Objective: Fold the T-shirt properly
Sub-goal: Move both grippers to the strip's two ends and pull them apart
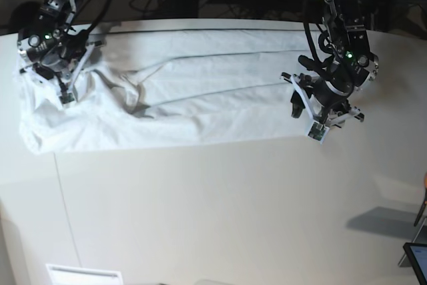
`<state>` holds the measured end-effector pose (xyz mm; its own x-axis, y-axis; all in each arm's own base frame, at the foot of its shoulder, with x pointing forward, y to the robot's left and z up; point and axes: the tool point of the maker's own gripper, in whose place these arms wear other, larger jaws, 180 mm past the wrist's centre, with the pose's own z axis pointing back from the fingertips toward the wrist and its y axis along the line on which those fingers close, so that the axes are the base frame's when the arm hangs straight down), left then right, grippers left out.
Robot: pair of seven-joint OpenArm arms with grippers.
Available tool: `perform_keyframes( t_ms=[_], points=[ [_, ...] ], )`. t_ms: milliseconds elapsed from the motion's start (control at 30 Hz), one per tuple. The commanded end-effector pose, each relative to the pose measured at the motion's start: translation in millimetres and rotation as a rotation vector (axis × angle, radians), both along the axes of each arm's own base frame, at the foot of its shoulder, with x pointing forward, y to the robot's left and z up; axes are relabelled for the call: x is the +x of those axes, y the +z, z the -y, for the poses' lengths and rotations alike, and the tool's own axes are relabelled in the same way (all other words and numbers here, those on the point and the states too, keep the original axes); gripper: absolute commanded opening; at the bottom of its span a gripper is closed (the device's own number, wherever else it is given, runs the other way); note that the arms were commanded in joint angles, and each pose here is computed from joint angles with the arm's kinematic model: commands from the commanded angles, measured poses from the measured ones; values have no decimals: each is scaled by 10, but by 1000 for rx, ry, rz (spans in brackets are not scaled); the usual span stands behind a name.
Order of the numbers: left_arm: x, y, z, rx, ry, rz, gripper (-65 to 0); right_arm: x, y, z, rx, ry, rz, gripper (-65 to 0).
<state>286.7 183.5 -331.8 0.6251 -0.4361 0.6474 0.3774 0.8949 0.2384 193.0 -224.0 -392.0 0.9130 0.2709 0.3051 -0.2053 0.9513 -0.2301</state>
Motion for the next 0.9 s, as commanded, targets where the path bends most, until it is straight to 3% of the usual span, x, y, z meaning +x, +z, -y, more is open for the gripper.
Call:
perform_keyframes(
  t_ms=[0,67,133,267,400,467,567,633,733,867],
  points=[
    [102,147,48,-24,-10,70,-440,67,96,67,-13,-12,44,-387],
    [110,157,83,-44,-16,94,-566,53,131,208,-37,-35,54,-387],
    [116,164,140,-64,-25,111,-645,17,146,307,-56,-51,46,-387],
    [94,142,257,-115,-15,122,-650,-13,196,486,-70,-105,77,-392],
    [-65,-8,374,-151,-12,75,-650,212,362,553,-58,-100,255,-402],
    [-151,-79,387,-156,-9,51,-650,320,446,548,-46,-82,350,-453],
    [-242,-125,407,-176,-11,56,-650,408,500,458,-17,-31,456,-585],
    [-303,-161,455,-209,-19,78,-650,482,496,360,15,1,505,-602],
    [-376,-258,479,-241,-19,97,-650,515,370,290,50,13,492,-606],
    [-418,-544,297,-190,73,66,-650,565,175,311,86,0,455,-608]
  ],
)
